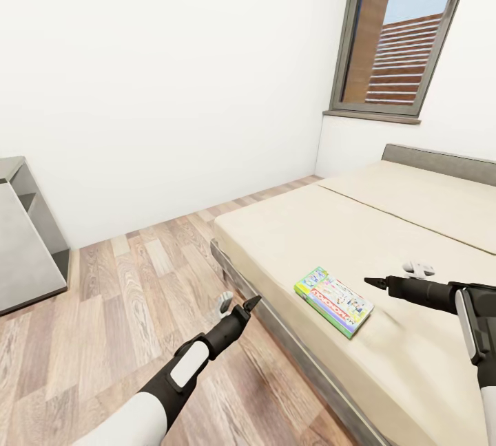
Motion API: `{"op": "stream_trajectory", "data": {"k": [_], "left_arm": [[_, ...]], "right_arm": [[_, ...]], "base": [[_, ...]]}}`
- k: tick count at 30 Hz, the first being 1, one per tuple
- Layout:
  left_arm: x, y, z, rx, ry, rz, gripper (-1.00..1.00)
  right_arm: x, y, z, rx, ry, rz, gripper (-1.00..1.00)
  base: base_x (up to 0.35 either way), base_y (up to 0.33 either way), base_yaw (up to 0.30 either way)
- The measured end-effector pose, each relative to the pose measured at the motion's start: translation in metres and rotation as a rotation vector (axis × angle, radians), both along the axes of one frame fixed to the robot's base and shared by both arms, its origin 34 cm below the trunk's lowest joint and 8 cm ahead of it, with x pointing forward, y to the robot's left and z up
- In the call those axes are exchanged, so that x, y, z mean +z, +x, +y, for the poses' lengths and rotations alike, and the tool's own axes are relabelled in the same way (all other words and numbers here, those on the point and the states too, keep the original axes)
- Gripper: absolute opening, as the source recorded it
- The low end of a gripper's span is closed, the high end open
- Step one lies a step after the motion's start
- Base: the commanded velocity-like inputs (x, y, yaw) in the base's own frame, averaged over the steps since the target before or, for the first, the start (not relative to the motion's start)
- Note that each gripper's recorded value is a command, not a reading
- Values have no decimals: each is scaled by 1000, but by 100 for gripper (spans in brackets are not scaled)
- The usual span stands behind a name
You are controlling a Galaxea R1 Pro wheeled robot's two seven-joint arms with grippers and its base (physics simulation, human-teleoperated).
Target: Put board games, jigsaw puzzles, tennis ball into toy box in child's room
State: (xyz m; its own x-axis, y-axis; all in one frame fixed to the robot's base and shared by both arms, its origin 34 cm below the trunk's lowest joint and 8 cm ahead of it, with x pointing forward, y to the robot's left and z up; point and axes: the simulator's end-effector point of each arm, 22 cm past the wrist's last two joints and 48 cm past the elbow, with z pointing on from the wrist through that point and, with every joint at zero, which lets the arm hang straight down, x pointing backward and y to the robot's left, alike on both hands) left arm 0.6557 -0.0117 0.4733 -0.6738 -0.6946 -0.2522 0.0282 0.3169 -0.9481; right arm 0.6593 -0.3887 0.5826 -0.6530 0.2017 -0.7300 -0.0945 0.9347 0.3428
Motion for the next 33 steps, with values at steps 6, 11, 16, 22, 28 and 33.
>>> {"op": "stream_trajectory", "data": {"k": [6,11,16,22,28,33], "left_arm": [[-1,0,0,2,1,1,100],[-1,0,0,3,1,1,100],[-1,0,0,3,1,2,100],[-2,0,0,4,1,1,100],[-2,0,-1,3,1,2,100],[-3,-1,-1,3,2,4,100]], "right_arm": [[1,0,0,0,-1,-1,100],[1,0,-1,-1,-1,-3,100],[1,0,-1,-1,-2,-3,100],[1,0,-1,-1,-2,-4,100],[1,0,0,0,-1,-5,100],[1,0,0,0,0,-5,100]], "base": [[0,0,0],[0,0,0],[0,0,0],[0,0,0],[0,0,0],[0,0,0]]}}
